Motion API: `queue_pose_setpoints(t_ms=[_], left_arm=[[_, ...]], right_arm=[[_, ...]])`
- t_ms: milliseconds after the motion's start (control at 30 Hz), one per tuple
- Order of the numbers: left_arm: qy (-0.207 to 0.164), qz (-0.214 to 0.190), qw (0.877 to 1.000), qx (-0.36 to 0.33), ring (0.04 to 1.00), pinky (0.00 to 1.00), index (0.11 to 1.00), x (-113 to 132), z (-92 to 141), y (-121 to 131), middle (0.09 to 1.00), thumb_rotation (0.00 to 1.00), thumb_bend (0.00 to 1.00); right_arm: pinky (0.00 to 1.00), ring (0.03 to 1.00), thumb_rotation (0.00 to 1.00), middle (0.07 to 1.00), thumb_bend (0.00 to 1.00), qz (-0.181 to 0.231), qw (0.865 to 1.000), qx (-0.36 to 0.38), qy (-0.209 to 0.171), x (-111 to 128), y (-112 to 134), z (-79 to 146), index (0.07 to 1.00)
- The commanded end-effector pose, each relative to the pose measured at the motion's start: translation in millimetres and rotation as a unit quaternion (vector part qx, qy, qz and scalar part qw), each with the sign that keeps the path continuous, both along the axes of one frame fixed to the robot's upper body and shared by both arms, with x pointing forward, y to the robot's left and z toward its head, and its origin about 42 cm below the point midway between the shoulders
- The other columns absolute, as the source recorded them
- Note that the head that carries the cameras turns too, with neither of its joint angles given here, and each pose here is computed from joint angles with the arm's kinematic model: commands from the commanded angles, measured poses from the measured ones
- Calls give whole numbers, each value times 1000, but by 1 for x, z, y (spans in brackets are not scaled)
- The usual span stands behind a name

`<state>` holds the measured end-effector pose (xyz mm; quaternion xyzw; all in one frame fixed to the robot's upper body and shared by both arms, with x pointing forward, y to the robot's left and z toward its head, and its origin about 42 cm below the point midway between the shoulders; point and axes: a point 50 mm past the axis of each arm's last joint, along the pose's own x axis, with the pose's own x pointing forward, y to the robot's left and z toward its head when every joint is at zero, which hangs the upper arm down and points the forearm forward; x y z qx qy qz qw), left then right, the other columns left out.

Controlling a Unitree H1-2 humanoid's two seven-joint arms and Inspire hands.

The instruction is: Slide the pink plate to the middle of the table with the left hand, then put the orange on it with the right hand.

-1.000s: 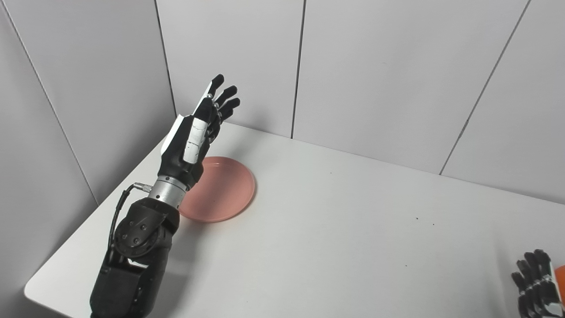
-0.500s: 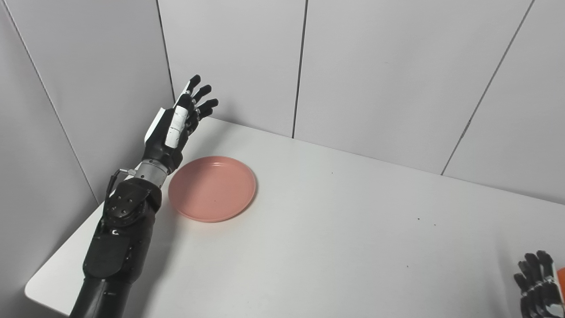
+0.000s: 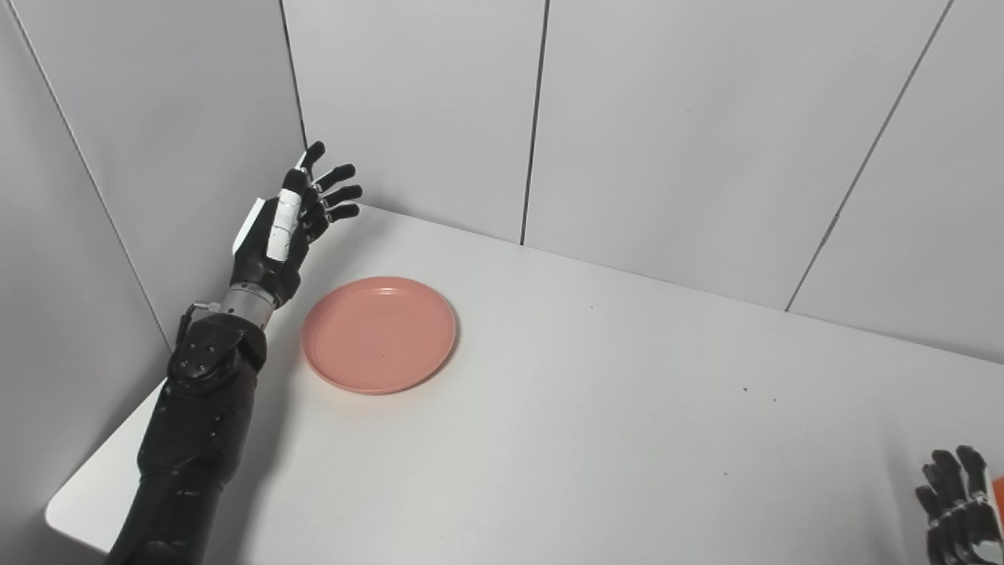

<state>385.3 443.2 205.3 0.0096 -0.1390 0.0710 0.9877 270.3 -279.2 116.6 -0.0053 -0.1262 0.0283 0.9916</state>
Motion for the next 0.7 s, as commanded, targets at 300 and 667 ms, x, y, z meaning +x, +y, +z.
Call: queue_pose_setpoints(t_ms=[300,667], left_arm=[[-17,41,999,21,757,692,976,10,9,30,848,943,1000],[19,56,998,22,795,812,997,8,-17,42,873,958,1000]], right_arm=[[1000,968,1000,952,934,-2,999,18,36,-15,9,-28,1000],[1000,978,1000,953,937,2,999,17,36,-16,8,-25,1000]])
